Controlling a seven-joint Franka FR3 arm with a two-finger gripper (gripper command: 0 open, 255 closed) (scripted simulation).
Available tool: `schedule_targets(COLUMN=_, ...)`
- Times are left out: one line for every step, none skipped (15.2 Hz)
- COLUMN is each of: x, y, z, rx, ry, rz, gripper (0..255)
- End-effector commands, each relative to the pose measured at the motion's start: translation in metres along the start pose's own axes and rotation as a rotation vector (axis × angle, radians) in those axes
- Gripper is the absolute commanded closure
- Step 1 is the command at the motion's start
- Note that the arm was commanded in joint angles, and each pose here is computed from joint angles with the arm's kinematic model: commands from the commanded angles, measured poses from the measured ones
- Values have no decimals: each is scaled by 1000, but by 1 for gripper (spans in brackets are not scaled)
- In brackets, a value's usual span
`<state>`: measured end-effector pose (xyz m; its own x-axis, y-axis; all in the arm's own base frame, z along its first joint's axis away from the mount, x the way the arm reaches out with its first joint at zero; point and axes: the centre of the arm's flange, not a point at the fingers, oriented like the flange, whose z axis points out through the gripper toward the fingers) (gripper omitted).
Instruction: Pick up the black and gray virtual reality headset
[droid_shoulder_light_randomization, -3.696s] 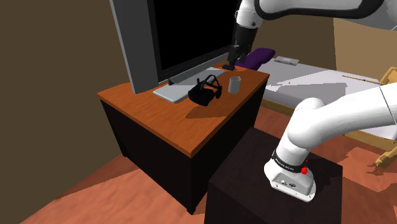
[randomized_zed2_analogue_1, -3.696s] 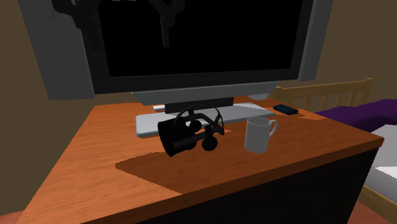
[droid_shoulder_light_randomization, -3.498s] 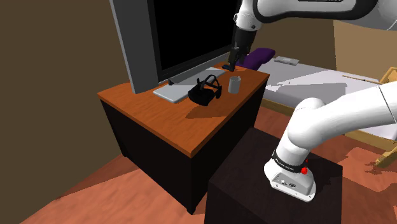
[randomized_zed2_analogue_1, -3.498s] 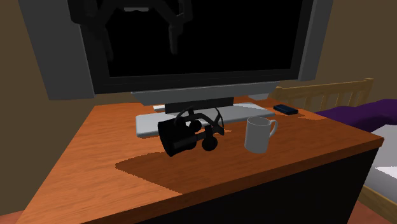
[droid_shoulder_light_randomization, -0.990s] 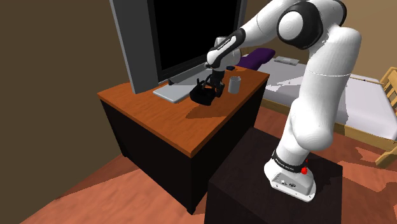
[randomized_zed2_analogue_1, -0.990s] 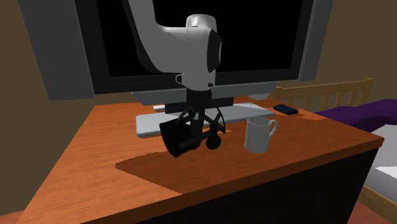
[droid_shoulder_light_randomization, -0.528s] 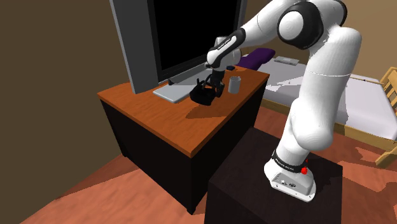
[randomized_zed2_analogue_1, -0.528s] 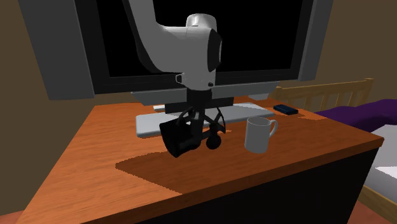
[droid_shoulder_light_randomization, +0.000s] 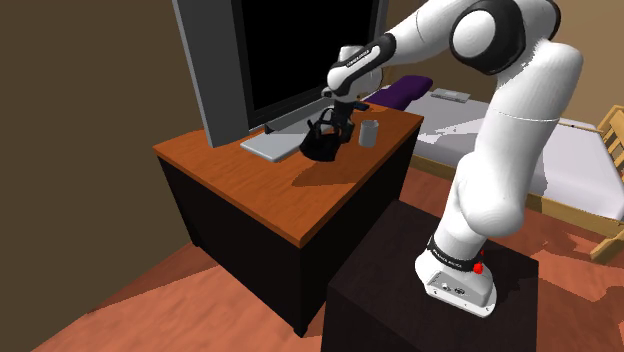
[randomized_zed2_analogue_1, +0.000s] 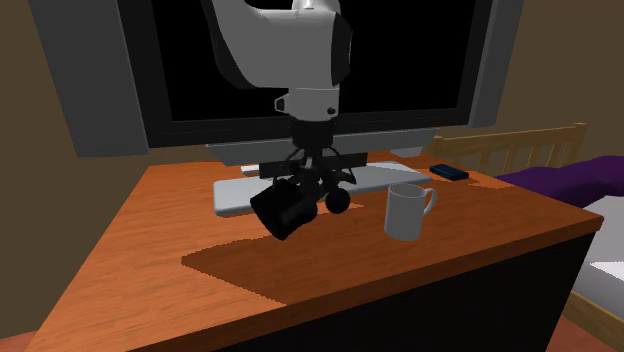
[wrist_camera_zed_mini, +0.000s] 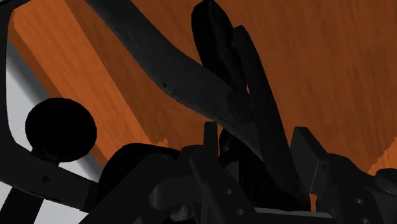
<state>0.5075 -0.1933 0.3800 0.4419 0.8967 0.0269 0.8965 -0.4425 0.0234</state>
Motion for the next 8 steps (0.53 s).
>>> schedule_targets(x=0, y=1, z=-12, rx=-1, ry=0, rz=0, gripper=255)
schedule_targets(x=0, y=1, z=-18, rx=-1, ry=0, rz=0, gripper=255)
schedule_targets(x=0, y=2, z=-23, rx=-1, ry=0, rz=0, gripper=255)
schedule_targets(x=1, y=2, z=-28, rx=-1, ry=0, rz=0, gripper=255)
schedule_targets(x=1, y=2, z=-33, rx=-1, ry=0, rz=0, gripper=255)
schedule_targets(x=1, y=2, z=-39, rx=-1, ry=0, rz=0, gripper=255)
schedule_targets(x=1, y=2, z=-39, rx=-1, ry=0, rz=0, gripper=255)
schedule_targets(x=1, y=2, z=-39, rx=-1, ry=0, rz=0, gripper=255)
